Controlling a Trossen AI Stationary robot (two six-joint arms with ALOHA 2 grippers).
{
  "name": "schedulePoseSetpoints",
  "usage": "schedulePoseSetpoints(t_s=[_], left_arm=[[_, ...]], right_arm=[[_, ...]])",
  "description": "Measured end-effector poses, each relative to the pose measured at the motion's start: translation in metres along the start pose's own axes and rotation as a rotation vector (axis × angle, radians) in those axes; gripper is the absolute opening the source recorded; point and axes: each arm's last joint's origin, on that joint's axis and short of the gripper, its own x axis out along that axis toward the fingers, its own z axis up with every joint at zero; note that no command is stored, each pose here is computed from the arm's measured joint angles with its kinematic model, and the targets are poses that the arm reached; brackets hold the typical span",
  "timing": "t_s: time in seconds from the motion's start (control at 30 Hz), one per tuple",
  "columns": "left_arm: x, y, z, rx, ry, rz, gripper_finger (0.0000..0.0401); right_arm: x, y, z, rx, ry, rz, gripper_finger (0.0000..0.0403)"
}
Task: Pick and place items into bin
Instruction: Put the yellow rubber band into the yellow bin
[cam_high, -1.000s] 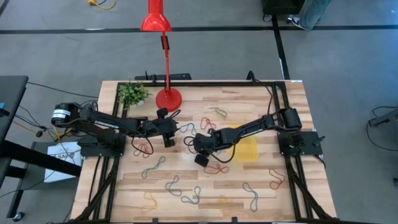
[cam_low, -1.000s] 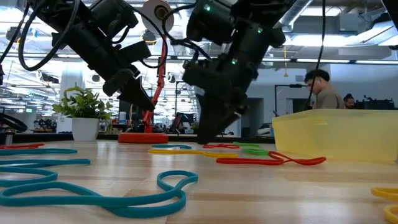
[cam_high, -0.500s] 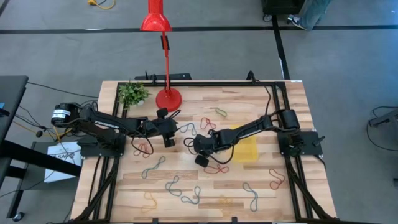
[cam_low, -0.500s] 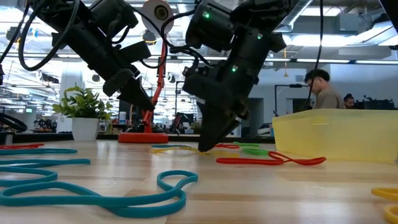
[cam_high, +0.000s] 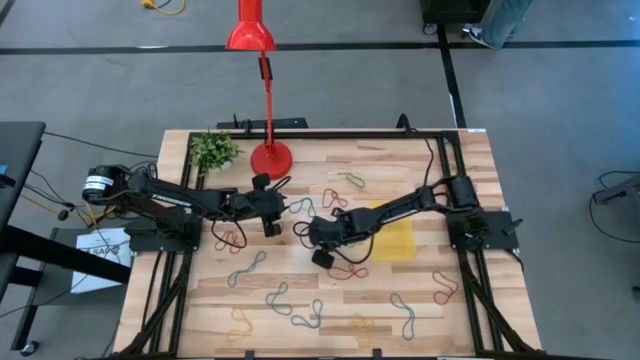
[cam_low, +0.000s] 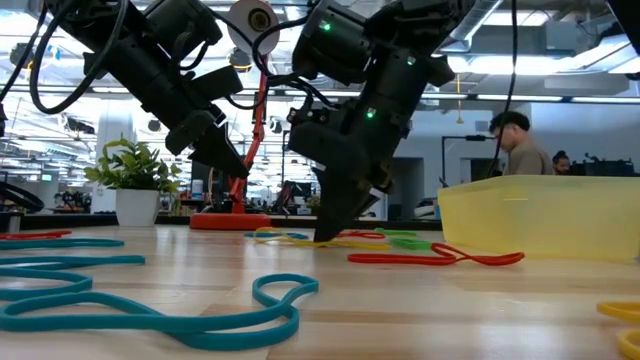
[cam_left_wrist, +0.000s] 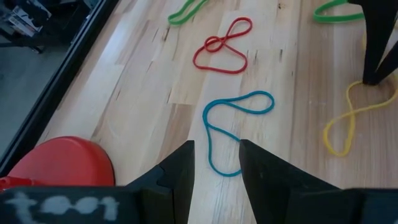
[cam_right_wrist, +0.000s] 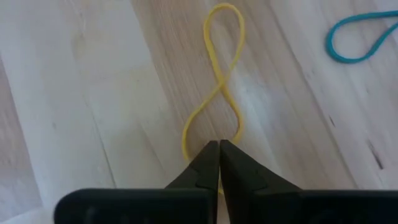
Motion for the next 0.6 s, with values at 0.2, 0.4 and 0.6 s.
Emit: schedulePoseSetpoints(t_s=[0.2,0.4,0.6], left_arm=[[0.000,0.000,0.000,0.001,0.000,0.000,0.0119],[0.000,0.000,0.000,0.003,0.002,0.000,0.0119],[0.000,0.000,-0.001,0.007,0.007,-0.001,0.0119]], right_arm=[[-0.014,0.006,0.016,-0.053,0.000,-0.015,0.0002],[-0.026,0.008,0.022,-0.068,0.025,-0.073,0.0001],[-0.041,0.003,0.018,-0.075,0.173,-0.183,0.0001]])
